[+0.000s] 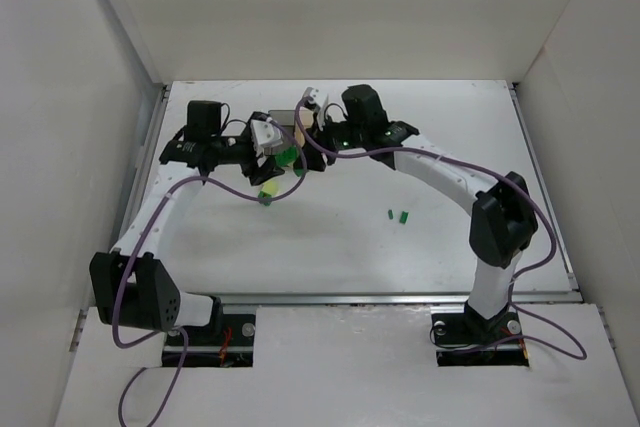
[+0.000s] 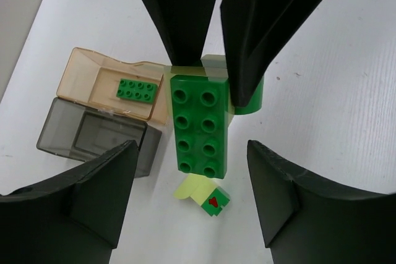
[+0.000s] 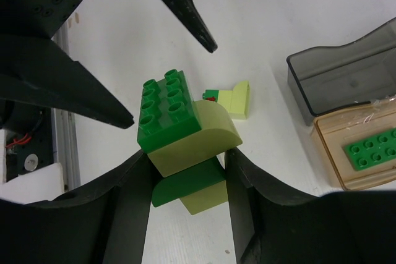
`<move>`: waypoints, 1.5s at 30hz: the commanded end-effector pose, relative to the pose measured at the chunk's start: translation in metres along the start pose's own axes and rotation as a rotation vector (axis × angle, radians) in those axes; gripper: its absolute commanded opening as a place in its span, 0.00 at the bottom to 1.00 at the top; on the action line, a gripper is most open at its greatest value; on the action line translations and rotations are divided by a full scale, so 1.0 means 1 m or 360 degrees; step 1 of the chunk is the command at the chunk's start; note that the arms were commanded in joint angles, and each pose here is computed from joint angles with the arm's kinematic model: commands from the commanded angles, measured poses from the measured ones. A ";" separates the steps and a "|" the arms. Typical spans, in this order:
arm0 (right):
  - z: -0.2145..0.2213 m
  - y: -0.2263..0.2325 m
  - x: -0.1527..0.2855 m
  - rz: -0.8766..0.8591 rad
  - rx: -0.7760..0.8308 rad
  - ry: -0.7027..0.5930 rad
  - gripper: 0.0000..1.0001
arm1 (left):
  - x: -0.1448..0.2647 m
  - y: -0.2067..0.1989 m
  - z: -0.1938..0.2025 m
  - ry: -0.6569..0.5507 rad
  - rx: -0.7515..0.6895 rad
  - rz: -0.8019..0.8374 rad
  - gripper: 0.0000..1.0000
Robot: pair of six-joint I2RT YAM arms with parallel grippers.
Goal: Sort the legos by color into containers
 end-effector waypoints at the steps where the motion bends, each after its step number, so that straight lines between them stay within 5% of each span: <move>1: -0.033 0.022 0.017 -0.0074 0.0129 -0.0136 0.00 | 0.004 0.004 -0.017 -0.0033 -0.0086 0.0007 0.67; 4: -0.031 0.023 0.020 -0.0059 0.0140 -0.0132 0.00 | -0.001 -0.004 -0.020 -0.0042 -0.0089 0.0054 0.65; 7: -0.030 0.024 0.022 -0.0059 0.0158 -0.0130 0.00 | -0.005 -0.006 -0.019 -0.0038 -0.0070 0.0074 0.46; 10: -0.030 0.024 0.022 -0.0059 0.0158 -0.0130 0.00 | -0.007 -0.009 -0.021 -0.0040 -0.0057 0.0089 0.44; 15: -0.022 0.023 0.020 -0.0045 0.0139 -0.0105 0.00 | -0.007 -0.010 -0.020 -0.0039 -0.0026 0.0090 0.00; 25: 0.042 -0.035 0.038 0.0330 -0.0237 0.0066 0.00 | 0.000 0.002 -0.052 -0.0169 0.0137 -0.0030 0.00; 32: 0.049 -0.057 0.065 0.0546 -0.0268 0.0070 0.00 | -0.008 0.014 -0.068 -0.0264 0.0304 -0.0014 0.00; 39: 0.044 -0.106 0.103 0.0916 -0.0520 -0.0026 0.00 | -0.063 0.083 -0.050 -0.0170 0.0740 -0.0528 0.00; 45: 0.053 -0.127 0.111 0.1063 -0.0540 0.0024 0.00 | -0.128 0.120 -0.025 -0.0092 0.1030 -0.0648 0.13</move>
Point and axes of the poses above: each gripper's point midway between its finger pads, its own x axis back along the fingers, its own y axis along the line the jaws close on, z = x × y, the point moved 3 cm from there along x, back along the fingers, and after that the axes turned 5 degrees about x, right-handed, at the moved point
